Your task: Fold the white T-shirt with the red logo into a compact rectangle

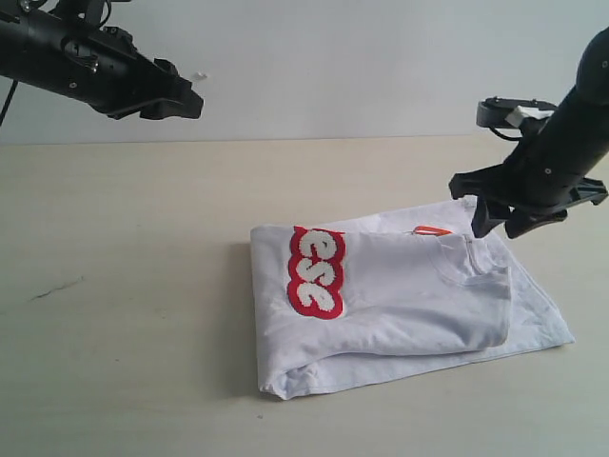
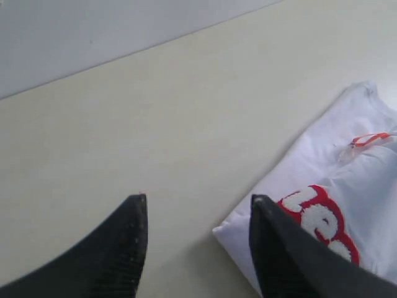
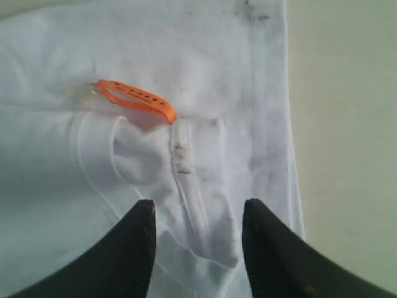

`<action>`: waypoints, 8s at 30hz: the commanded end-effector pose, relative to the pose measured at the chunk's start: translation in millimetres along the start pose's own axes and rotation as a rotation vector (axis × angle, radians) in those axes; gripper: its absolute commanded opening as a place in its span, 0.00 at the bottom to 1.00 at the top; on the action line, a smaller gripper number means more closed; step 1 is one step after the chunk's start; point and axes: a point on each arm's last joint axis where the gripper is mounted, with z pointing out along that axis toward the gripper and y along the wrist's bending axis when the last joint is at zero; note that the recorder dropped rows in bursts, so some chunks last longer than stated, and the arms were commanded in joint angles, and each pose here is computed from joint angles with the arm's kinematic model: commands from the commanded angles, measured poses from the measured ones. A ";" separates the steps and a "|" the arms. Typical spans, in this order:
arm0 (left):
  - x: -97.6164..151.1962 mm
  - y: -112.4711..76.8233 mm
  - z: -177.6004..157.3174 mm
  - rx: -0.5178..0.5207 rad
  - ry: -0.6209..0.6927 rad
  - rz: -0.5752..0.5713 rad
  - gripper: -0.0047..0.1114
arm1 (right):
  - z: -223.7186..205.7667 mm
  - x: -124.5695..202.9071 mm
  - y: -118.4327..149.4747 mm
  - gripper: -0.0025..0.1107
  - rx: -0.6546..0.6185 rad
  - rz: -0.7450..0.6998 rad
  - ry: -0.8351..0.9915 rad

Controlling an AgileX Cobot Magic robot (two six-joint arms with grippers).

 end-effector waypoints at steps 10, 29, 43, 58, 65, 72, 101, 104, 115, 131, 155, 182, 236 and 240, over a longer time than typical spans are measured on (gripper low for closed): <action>-2.1 -0.7 -4.0 0.000 -0.011 0.001 0.47 | 38.5 -1.9 -9.8 0.42 -0.147 -0.072 -0.008; 0.0 0.9 0.0 -0.002 -0.003 -0.003 0.47 | 59.9 -2.2 -15.8 0.42 -0.095 -0.096 -0.014; -0.7 1.5 -0.1 -0.010 -0.010 0.017 0.47 | 27.8 -11.6 -10.1 0.02 -0.091 -0.195 -0.116; -2.1 3.1 -0.2 -0.028 -0.026 0.018 0.47 | -13.0 -42.2 -16.9 0.12 0.140 -0.453 -0.468; -1.6 2.6 -0.1 -0.022 -0.021 0.018 0.47 | -14.5 -44.7 -19.5 0.30 0.168 -0.415 -0.495; -0.7 1.6 -0.1 -0.011 -0.011 0.018 0.47 | -12.1 -39.6 -22.8 0.28 0.168 -0.317 -0.433; -20.6 -19.2 -45.9 0.032 -0.086 0.049 0.47 | 85.0 49.5 147.2 0.02 -0.149 -0.466 0.124; -20.9 -19.4 -45.9 0.035 -0.089 0.047 0.47 | 61.2 36.1 141.8 0.02 -0.131 -0.464 0.035; -17.7 -23.4 -46.7 0.076 -0.054 0.082 0.06 | -68.4 17.7 151.9 0.02 -0.160 -0.514 -0.359; -17.7 -42.4 -118.7 -0.058 -0.281 0.081 0.04 | -196.2 89.3 120.5 0.02 -0.193 -0.486 -0.840; 15.7 -85.1 -252.6 -0.202 -0.737 0.044 0.04 | -318.5 183.4 85.1 0.02 -0.275 -0.475 -1.267; 136.4 -161.0 -399.6 -0.166 -1.248 0.200 0.04 | -380.5 385.8 -9.1 0.02 -0.306 -0.365 -1.776; 177.6 -197.3 -424.4 -0.421 -1.416 0.285 0.04 | -380.7 391.6 -13.6 0.02 -0.283 -0.352 -1.699; 177.6 -197.3 -424.4 -0.421 -1.416 0.285 0.04 | -380.7 391.6 -13.6 0.02 -0.283 -0.352 -1.699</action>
